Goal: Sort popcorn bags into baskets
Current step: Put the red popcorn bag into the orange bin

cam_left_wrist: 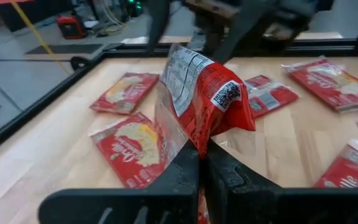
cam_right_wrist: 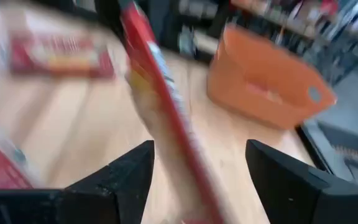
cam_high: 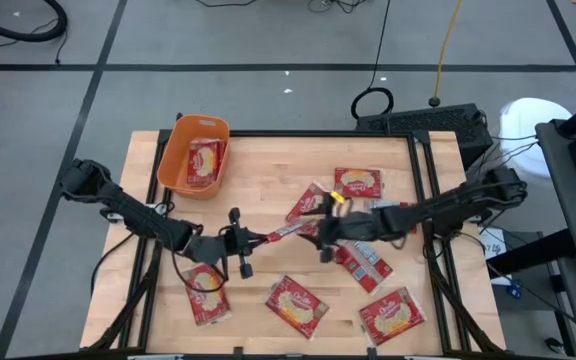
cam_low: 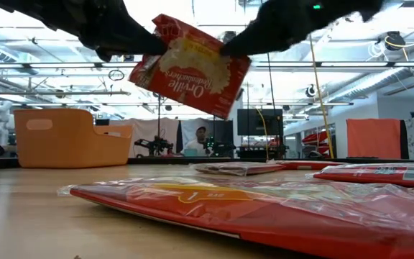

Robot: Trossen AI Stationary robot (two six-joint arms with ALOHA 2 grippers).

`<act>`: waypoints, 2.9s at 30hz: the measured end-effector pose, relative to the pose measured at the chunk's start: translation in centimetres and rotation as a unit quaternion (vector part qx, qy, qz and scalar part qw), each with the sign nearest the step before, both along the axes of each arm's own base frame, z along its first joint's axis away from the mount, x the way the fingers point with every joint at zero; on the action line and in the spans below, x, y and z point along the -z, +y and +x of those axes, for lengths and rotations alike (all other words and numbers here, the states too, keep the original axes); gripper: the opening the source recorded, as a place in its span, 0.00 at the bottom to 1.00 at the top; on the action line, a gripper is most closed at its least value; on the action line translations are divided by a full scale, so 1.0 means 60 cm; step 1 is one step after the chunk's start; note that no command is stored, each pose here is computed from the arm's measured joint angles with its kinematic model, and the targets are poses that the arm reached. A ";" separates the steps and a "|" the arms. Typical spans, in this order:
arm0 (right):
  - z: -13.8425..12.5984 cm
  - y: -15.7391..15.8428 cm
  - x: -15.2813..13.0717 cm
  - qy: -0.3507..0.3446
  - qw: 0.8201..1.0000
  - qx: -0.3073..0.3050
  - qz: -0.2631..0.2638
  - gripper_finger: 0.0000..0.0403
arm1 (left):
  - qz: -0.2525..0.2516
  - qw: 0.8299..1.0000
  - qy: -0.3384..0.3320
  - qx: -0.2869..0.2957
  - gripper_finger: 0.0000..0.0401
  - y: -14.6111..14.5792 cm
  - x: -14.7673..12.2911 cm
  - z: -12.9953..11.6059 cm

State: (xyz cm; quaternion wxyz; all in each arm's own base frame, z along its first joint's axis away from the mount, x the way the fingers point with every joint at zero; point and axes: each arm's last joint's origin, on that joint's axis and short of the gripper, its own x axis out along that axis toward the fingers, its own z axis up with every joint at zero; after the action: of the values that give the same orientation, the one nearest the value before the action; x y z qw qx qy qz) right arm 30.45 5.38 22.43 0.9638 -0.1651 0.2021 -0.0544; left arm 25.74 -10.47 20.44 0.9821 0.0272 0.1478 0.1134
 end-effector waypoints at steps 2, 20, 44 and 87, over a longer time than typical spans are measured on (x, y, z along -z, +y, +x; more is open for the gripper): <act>0.022 -0.003 -0.007 0.033 0.999 0.003 -0.014 0.61 | 0.000 1.000 0.003 0.002 0.01 0.003 0.001 0.001; 0.051 -0.015 -0.001 0.075 0.990 -0.100 0.070 0.03 | -0.047 0.998 -0.038 0.005 0.17 0.002 -0.010 0.006; -0.056 -0.050 0.000 -0.315 0.887 -0.079 0.329 0.02 | -0.201 0.960 -0.186 -0.053 0.64 0.017 -0.090 -0.023; -0.028 -0.037 -0.005 -0.354 0.854 -0.044 0.379 0.04 | -0.241 0.936 -0.251 0.045 0.38 0.105 -0.095 0.072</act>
State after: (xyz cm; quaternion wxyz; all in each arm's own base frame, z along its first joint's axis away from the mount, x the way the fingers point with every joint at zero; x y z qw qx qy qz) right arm 28.77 3.17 22.75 0.9595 0.2346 -0.1554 0.0144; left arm 30.06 -4.19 26.15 0.9685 -0.2330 -0.0819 0.0331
